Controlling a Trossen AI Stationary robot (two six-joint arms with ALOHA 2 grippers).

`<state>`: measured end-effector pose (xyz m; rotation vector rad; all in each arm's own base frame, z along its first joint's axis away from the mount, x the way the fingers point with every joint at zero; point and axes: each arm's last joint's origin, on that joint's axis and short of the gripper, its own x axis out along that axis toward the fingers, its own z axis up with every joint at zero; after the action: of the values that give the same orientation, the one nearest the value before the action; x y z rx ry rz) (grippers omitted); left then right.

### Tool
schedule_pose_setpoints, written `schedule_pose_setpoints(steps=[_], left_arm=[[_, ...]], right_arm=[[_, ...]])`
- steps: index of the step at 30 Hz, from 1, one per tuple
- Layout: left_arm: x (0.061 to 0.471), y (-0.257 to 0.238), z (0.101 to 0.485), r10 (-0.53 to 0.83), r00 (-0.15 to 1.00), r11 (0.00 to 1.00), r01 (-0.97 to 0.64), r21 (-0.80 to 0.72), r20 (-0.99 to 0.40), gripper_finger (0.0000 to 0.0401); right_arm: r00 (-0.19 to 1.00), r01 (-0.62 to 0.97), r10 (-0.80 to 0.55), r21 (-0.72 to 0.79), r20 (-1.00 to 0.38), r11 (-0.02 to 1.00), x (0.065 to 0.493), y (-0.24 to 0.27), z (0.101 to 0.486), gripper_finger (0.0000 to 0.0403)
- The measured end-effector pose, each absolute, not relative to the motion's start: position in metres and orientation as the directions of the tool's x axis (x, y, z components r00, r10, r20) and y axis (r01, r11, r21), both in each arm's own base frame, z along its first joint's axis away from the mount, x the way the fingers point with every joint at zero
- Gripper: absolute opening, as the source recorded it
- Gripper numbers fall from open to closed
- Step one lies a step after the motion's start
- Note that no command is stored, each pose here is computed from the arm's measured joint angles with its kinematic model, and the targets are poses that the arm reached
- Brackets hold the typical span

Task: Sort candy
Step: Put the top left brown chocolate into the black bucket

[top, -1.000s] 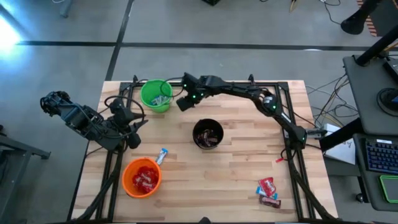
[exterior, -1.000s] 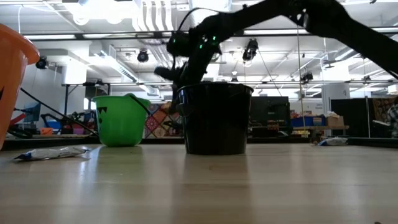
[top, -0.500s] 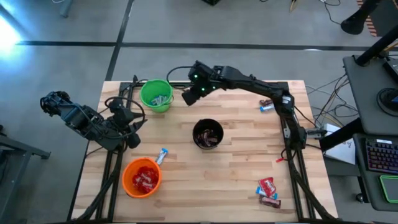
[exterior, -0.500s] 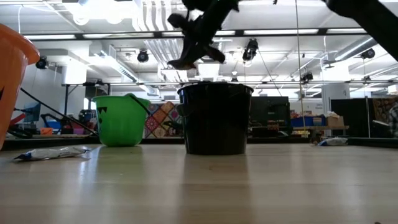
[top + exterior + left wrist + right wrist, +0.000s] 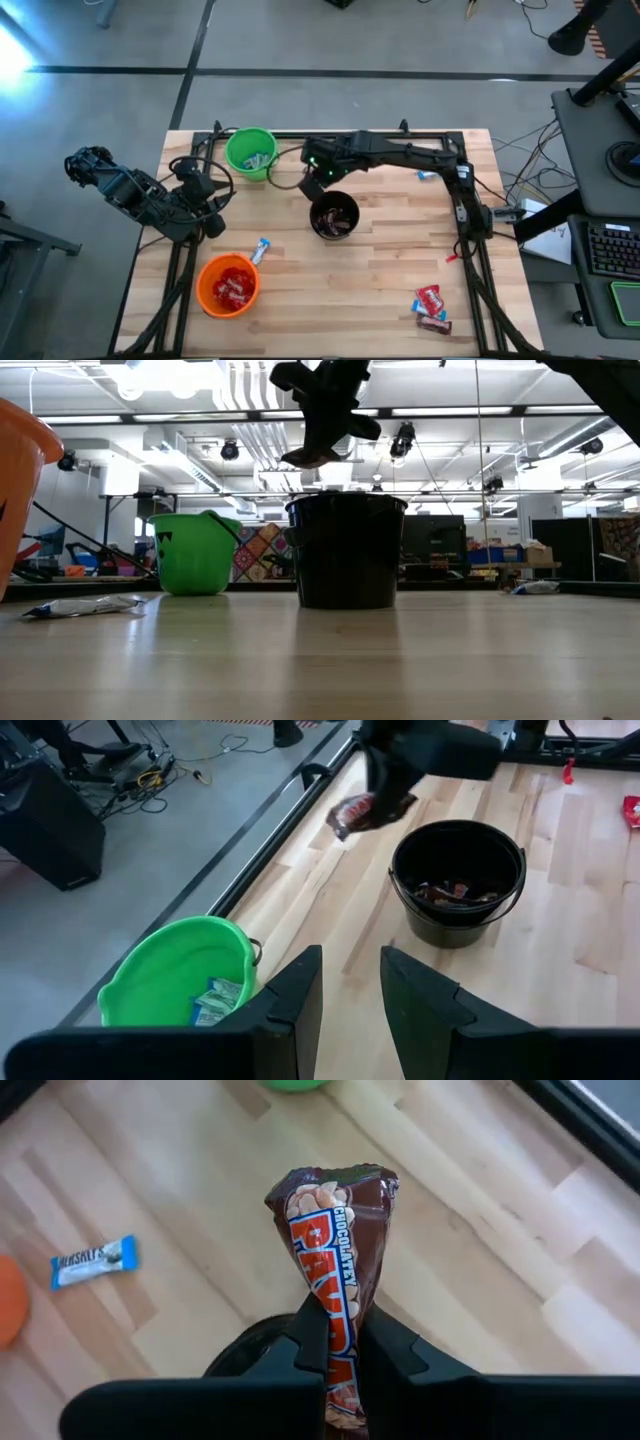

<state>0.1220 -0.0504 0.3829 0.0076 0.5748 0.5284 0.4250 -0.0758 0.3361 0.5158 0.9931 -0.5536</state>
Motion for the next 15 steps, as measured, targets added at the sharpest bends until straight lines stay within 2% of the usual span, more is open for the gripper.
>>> schedule_pose_setpoints(steps=[11,15], left_arm=[[0.118,-0.048,0.381,0.494,0.687,0.862,-0.467,0.197,-0.533,0.0087],[0.117,-0.047,0.380,0.498,0.682,0.861,-0.465,0.208,-0.536,0.0087]], right_arm=[[0.321,0.686,-0.195,0.086,-0.927,0.723,0.419,-0.027,0.330,0.0017],[0.321,0.687,-0.190,0.090,-0.928,0.721,0.419,-0.013,0.330,0.0017]])
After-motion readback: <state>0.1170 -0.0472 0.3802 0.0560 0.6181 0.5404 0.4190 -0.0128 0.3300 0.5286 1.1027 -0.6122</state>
